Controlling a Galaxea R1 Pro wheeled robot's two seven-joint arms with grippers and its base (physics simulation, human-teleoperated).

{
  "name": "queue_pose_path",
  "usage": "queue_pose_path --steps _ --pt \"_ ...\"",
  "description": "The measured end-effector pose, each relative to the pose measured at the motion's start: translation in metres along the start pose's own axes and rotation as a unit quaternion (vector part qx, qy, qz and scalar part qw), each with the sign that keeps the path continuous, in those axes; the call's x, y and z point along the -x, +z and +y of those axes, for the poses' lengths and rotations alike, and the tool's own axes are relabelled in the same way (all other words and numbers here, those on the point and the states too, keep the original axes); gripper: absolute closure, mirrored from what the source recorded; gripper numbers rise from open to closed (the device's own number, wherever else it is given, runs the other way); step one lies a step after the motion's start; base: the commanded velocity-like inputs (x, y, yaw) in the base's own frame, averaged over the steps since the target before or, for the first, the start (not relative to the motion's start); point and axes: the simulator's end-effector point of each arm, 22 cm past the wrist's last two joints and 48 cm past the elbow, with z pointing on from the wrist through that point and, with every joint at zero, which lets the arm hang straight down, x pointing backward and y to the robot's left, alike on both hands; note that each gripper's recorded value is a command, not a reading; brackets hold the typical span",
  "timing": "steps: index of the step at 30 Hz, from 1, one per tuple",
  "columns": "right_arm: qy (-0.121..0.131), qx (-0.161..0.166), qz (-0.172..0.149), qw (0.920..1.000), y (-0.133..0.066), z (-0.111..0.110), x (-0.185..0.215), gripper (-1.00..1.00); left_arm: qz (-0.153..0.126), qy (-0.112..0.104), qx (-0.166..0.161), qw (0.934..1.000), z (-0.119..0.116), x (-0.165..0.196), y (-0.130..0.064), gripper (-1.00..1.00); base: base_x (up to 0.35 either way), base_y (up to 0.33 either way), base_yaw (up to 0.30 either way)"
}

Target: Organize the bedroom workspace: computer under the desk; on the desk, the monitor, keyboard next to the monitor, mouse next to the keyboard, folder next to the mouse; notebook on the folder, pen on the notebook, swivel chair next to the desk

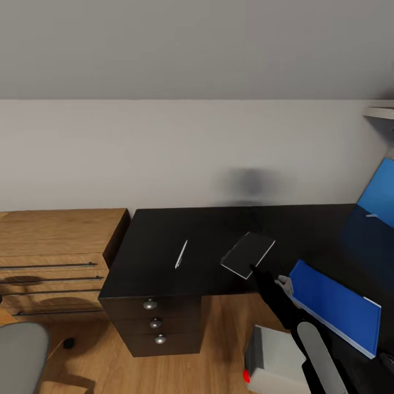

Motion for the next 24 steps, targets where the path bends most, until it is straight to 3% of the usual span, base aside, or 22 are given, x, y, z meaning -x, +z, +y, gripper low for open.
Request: queue_pose_path --steps 6,16,24 --pt "0.013 -0.015 -0.045 0.9988 -0.015 -0.014 0.039 1.00 0.007 0.002 0.005 1.0000 0.005 -0.007 0.000 -1.00 0.000 0.000 -0.239" --pt "0.085 -0.035 -0.049 0.9946 -0.019 -0.027 0.044 1.00 0.008 0.003 0.005 0.9999 0.006 -0.008 0.000 -1.00 0.000 0.000 -0.262" --pt "0.099 -0.039 -0.048 0.9932 -0.019 -0.030 0.043 1.00 0.008 0.003 0.005 0.9999 0.006 -0.009 0.000 -1.00 0.000 0.000 -0.264"
